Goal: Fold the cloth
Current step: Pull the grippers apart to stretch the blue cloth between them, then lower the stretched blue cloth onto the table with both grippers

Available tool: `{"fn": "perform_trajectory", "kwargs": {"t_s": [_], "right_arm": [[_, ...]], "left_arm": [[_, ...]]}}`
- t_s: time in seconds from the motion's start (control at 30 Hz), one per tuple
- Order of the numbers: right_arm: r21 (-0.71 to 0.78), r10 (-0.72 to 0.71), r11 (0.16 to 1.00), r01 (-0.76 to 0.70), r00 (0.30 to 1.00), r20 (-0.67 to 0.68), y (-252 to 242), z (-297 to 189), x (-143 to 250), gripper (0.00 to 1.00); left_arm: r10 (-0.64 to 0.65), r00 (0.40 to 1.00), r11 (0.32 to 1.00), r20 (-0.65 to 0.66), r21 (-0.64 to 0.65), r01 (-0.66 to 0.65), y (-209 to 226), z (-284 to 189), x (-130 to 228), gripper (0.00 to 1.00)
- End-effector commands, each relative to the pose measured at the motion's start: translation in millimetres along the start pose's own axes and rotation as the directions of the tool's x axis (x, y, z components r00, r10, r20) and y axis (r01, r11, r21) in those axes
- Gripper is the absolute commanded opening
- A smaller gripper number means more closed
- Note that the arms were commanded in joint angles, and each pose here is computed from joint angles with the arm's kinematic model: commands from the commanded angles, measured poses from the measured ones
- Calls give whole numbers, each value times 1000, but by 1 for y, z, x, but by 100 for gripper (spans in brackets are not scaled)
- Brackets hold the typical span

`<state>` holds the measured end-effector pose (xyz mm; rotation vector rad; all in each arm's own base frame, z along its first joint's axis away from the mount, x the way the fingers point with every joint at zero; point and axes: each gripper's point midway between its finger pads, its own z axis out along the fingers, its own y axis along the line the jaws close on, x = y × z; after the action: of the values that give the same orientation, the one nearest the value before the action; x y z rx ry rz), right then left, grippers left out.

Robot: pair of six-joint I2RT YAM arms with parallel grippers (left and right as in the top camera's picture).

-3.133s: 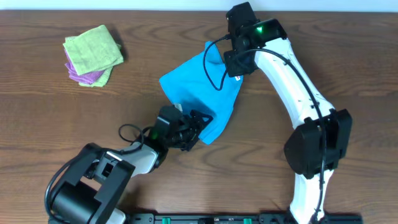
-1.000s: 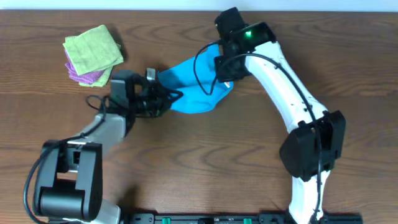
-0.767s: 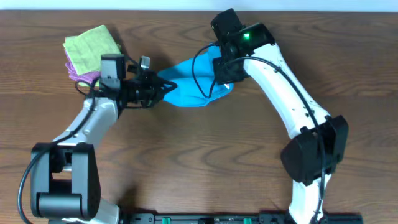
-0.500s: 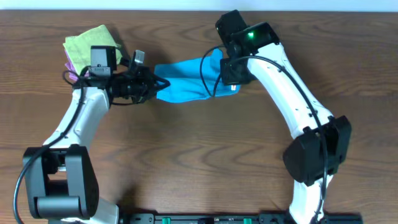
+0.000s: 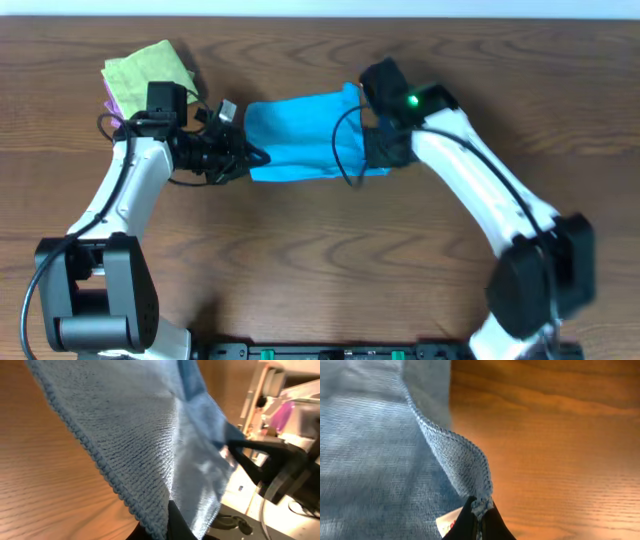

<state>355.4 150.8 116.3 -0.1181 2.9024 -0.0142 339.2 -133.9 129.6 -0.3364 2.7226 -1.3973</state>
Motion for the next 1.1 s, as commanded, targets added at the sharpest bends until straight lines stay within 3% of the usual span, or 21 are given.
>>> {"fn": "perform_trajectory", "kwargs": {"t_s": [0.0,0.3,0.6,0.77,0.9,1.07], "right_arm": [[-90,-40,995,40,999,4,3,-3,18,1],[-119,5,993,-14,997,-71,-3,27,66,1],[-102,28,994,-39,993,-112,-8,36,85,1],[-68,79,994,-87,990,-115,-14,39,88,1],[40,196,980,-194,979,-61,-32,43,84,1],[-18,232,972,-236,966,-112,-21,55,99,1]], "left_arm": [[84,996,995,17,-48,-83,-2,-3,-2,6],[116,991,981,-72,-149,-126,10,15,24,6],[37,990,972,-137,-224,-67,52,19,52,6],[27,990,972,-142,-226,-59,54,19,55,6],[26,989,972,-142,-226,-58,54,19,55,6],[14,990,975,-142,-219,-45,52,19,55,6]]}}
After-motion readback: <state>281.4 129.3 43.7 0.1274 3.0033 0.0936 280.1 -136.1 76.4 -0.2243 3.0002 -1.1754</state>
